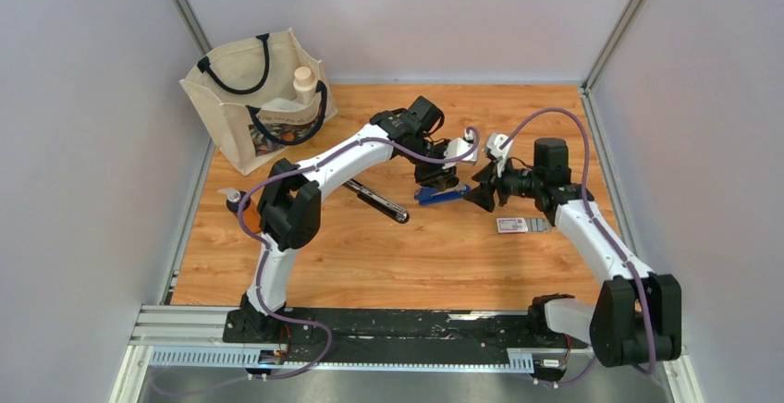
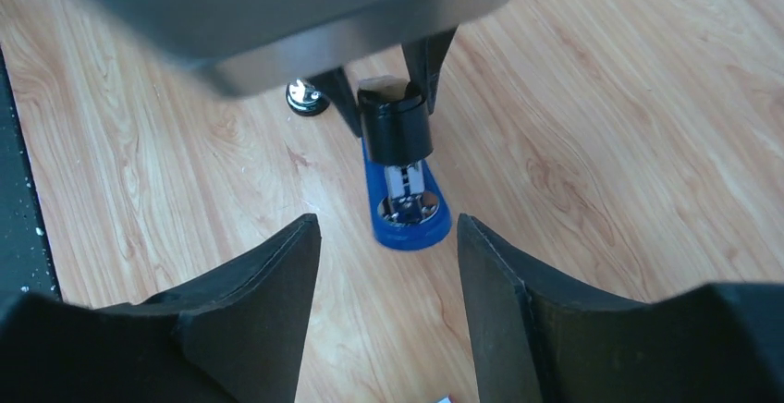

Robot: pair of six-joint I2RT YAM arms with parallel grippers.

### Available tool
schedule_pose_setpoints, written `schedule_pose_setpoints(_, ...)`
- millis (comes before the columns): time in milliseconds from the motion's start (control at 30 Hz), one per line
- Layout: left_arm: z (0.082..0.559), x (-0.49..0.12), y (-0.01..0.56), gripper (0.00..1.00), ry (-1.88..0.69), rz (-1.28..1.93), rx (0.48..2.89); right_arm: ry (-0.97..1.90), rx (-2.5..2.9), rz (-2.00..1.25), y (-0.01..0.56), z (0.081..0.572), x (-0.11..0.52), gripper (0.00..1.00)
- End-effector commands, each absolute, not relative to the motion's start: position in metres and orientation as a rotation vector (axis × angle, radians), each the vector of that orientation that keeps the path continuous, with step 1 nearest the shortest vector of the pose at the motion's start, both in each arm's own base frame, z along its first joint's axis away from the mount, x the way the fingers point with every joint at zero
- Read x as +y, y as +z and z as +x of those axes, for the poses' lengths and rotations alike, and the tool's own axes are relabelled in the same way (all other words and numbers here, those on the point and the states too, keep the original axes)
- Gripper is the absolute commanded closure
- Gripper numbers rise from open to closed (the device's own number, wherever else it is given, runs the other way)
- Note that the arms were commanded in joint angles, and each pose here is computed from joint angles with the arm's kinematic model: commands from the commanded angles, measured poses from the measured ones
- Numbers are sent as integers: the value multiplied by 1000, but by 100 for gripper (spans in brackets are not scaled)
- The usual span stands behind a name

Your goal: Load the staples into the stapler

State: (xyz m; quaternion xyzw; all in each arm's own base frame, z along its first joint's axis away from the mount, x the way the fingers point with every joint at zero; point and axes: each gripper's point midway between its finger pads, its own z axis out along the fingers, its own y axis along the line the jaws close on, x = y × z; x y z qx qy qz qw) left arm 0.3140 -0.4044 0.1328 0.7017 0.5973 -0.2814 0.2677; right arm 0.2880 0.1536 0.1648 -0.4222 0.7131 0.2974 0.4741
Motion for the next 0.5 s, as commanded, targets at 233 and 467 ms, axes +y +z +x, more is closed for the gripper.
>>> schedule_pose_setpoints(233, 291, -414, 172, 100, -916, 1864, 1517, 768, 1643, -1192, 158, 306, 183, 44)
schedule_pose_setpoints(467, 287, -416, 174, 100, -955, 1853, 1519, 772, 1678, -1224, 138, 305, 190, 56)
